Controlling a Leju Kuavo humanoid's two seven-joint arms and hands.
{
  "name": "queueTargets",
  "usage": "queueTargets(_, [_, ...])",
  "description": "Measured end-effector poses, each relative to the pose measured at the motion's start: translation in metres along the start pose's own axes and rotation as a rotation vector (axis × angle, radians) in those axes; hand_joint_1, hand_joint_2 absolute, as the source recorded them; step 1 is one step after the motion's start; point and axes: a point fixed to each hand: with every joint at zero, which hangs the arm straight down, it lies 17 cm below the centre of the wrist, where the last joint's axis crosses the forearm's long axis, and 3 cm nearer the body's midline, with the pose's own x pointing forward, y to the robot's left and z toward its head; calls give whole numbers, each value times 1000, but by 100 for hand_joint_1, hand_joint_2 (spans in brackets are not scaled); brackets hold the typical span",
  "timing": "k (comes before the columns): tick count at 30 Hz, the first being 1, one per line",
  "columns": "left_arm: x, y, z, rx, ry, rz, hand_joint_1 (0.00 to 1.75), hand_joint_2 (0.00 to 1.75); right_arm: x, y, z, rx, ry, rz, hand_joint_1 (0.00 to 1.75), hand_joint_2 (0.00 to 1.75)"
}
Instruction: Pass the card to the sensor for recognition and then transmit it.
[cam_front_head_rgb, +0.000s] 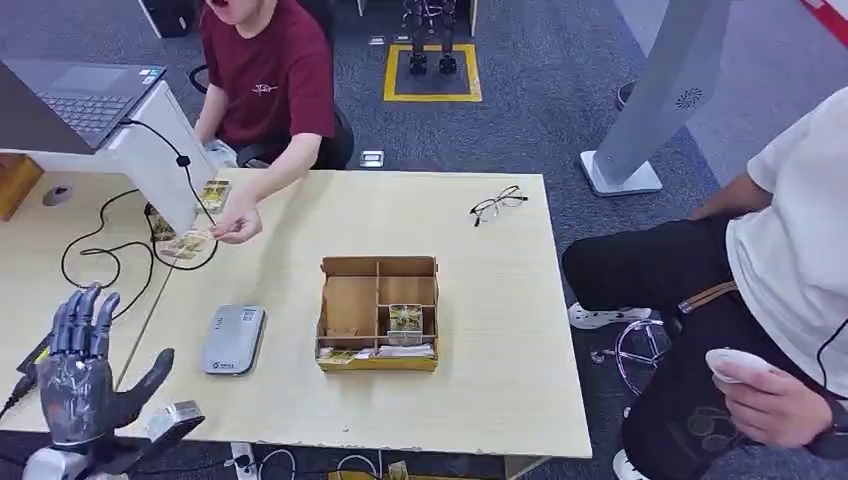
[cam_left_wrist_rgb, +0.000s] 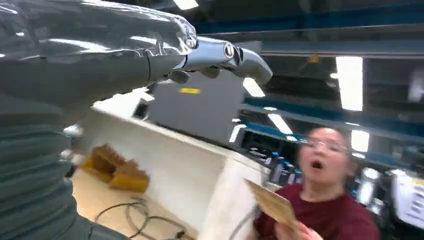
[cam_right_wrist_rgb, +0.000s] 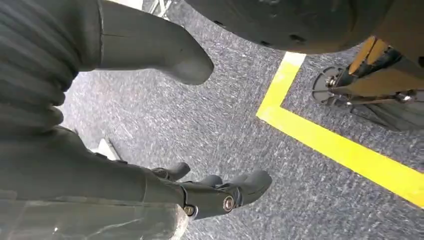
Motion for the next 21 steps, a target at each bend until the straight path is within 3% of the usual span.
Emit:
queueTargets(5, [11,-15,-3,-29,-42,-36,0,175,1,0,0,0,0,25,0,175])
queueTargets(21, [8,-37,-14,-39,1,10,0,175,6,1,0,-1,-13,34,0,175])
